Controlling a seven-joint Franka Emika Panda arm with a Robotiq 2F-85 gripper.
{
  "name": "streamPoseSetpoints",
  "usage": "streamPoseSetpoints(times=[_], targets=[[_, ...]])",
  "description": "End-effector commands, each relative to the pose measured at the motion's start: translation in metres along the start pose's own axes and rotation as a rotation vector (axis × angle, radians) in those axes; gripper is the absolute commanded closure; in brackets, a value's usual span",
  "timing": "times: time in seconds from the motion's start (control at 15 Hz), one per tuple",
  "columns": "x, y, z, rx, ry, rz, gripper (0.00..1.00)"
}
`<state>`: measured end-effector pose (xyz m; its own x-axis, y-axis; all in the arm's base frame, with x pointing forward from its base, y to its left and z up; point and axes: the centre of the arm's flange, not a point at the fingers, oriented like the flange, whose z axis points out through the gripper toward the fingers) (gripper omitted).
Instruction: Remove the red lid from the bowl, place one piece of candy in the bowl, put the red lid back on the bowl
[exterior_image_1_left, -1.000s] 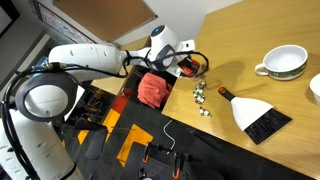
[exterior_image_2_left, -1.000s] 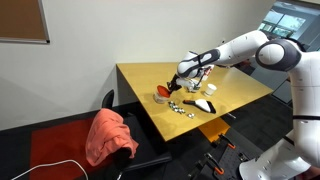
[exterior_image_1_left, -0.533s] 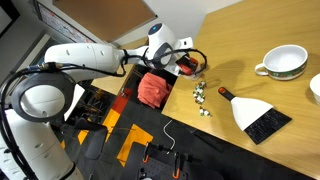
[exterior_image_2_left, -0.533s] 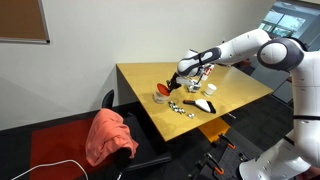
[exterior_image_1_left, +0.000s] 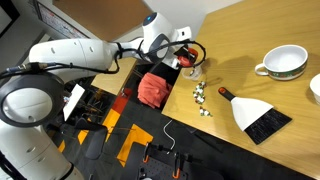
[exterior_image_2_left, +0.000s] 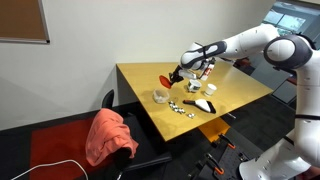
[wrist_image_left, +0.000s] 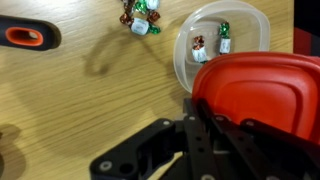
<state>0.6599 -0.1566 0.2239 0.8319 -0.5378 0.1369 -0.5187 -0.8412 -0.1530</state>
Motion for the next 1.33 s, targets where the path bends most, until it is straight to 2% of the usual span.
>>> streamPoseSetpoints(times=[0.0,0.27,0.47,0.93,1.2,1.27], targets=[[0.037,0.021,-0.019,0.03,-0.008,0.101,0.98],[0.082,0.055,-0.018,0.035,-0.064,0.207,0.98],[0.103,0.072,0.002,0.002,-0.122,0.286,0.98],[0.115,0.089,0.068,-0.069,-0.136,0.445,0.98],[0.109,0.097,0.084,-0.081,-0.162,0.459,0.98],[0.105,0.097,0.084,-0.082,-0.167,0.453,0.68]])
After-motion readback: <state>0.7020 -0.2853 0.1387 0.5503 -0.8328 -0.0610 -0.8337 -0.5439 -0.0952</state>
